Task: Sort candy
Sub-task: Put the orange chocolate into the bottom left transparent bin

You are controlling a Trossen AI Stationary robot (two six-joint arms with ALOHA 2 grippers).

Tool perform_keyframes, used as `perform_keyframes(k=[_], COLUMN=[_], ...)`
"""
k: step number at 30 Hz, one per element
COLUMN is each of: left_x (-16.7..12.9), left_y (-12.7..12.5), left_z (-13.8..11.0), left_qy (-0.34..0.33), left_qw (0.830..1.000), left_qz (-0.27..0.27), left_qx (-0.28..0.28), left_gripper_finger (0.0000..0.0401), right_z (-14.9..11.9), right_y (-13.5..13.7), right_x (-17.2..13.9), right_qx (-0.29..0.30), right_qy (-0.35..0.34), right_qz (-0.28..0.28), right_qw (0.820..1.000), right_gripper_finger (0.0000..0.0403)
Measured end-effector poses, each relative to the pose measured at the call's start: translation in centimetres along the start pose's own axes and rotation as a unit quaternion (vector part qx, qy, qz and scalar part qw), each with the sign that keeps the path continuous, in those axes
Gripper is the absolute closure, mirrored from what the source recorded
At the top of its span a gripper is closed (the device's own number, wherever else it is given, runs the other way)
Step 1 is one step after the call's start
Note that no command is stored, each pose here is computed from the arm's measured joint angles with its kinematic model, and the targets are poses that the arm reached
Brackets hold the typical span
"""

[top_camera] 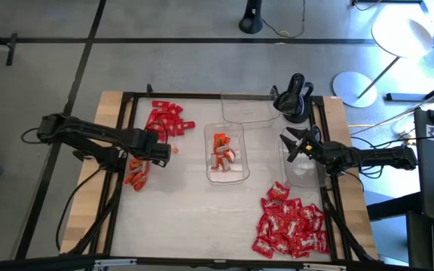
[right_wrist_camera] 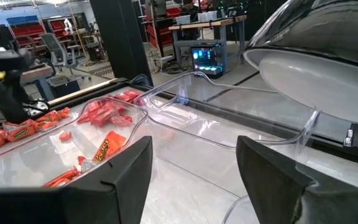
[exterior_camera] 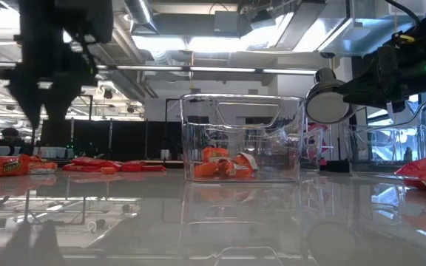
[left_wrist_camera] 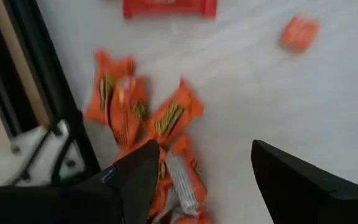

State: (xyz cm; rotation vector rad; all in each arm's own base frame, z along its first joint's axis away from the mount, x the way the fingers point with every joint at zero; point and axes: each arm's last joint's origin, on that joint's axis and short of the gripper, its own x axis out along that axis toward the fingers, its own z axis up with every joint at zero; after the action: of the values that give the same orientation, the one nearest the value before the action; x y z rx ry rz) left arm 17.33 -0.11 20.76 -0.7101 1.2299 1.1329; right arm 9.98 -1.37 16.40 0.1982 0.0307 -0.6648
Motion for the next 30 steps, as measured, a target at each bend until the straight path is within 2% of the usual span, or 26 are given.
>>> perform_keyframes(k=[3,8,15,20,27,30], left_x=[1.4,2.9,4.4,5.9,6.4,6.4], left_y=[0.5,0.9,0.8,1.2,0.9,0.9], left_z=[-0.7,-1.2,-1.6,-2.4,-2.5,-2.5], left_qy=[0.029,0.03,0.034,0.065,0.063,0.063], left_qw=[0.999,0.999,0.999,0.998,0.997,0.997], left_qz=[0.016,0.023,0.002,-0.002,-0.03,-0.032], left_qx=[-0.011,-0.019,-0.025,-0.026,-0.019,-0.017], left_gripper_finger=[0.016,0.016,0.016,0.016,0.0161,0.0174], right_z=[0.0,0.0,0.0,0.0,0.0,0.0], right_y=[0.0,0.0,0.0,0.0,0.0,0.0], right_x=[0.0,0.0,0.0,0.0,0.0,0.0], right_qx=[0.0,-0.013,-0.013,-0.013,-0.013,-0.013], right_qy=[0.0,0.0,0.0,0.0,0.0,0.0], right_qz=[0.0,0.0,0.0,0.0,0.0,0.0], right_qw=[1.0,1.0,1.0,1.0,1.0,1.0], right_gripper_finger=[0.0173,0.0173,0.0173,0.0173,0.0173,0.0173])
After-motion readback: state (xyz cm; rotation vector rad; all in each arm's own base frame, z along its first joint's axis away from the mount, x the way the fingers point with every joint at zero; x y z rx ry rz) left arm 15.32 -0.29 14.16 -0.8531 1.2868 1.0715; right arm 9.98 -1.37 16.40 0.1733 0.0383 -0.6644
